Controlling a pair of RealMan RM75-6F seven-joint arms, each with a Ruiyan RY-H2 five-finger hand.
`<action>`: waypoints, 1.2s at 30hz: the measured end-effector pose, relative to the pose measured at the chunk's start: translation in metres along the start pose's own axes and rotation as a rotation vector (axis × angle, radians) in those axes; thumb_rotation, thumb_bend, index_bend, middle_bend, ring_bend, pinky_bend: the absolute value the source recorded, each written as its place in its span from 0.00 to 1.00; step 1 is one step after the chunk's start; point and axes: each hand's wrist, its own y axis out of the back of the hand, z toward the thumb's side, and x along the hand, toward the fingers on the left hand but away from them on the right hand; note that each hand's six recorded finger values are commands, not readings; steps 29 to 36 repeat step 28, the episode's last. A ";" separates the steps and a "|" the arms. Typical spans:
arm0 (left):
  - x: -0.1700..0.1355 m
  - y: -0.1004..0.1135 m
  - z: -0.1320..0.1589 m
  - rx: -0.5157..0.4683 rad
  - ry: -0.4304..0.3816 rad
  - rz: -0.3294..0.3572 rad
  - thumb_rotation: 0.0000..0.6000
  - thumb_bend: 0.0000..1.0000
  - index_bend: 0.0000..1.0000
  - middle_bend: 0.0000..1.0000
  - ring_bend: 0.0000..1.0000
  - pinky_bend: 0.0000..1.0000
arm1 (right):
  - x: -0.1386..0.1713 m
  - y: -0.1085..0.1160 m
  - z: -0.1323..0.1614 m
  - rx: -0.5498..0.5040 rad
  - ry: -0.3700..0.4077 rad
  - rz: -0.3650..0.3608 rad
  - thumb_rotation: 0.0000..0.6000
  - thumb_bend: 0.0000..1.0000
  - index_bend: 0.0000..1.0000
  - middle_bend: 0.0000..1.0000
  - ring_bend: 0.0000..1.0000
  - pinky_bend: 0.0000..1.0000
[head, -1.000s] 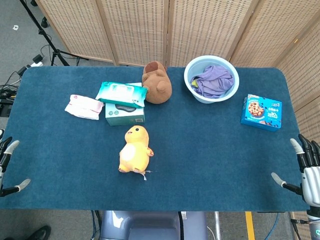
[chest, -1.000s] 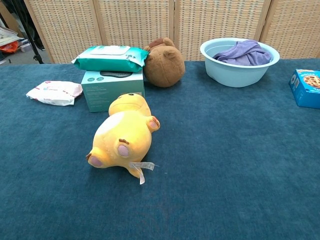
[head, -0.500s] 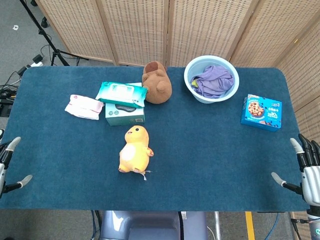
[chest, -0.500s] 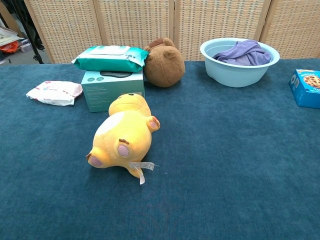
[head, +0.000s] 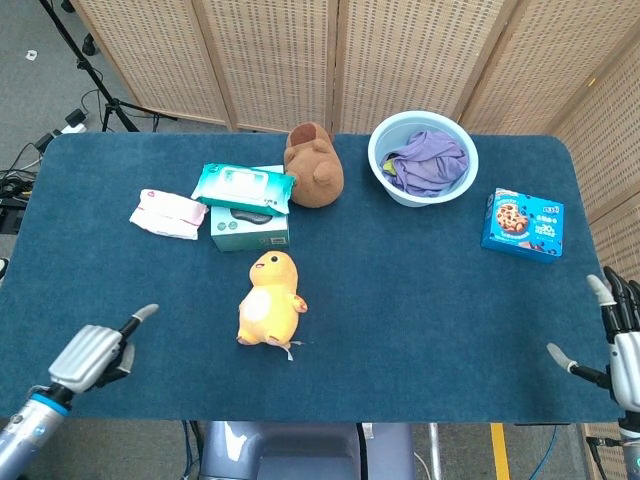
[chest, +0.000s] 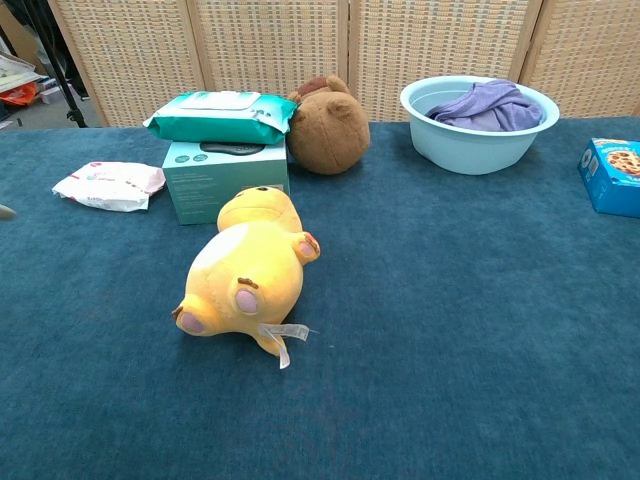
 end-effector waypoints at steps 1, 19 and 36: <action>0.006 -0.004 0.007 0.000 -0.023 -0.033 1.00 0.91 0.00 0.98 1.00 1.00 | 0.000 0.000 0.000 -0.001 -0.001 0.001 1.00 0.00 0.00 0.00 0.00 0.00; 0.061 -0.015 0.079 -0.039 -0.143 -0.125 1.00 0.89 0.00 0.98 1.00 1.00 | -0.003 0.002 -0.005 -0.016 -0.016 0.004 1.00 0.00 0.00 0.00 0.00 0.00; 0.086 -0.016 0.100 -0.064 -0.152 -0.137 1.00 0.88 0.00 0.98 1.00 1.00 | -0.003 0.002 -0.006 -0.015 -0.024 0.005 1.00 0.00 0.00 0.00 0.00 0.00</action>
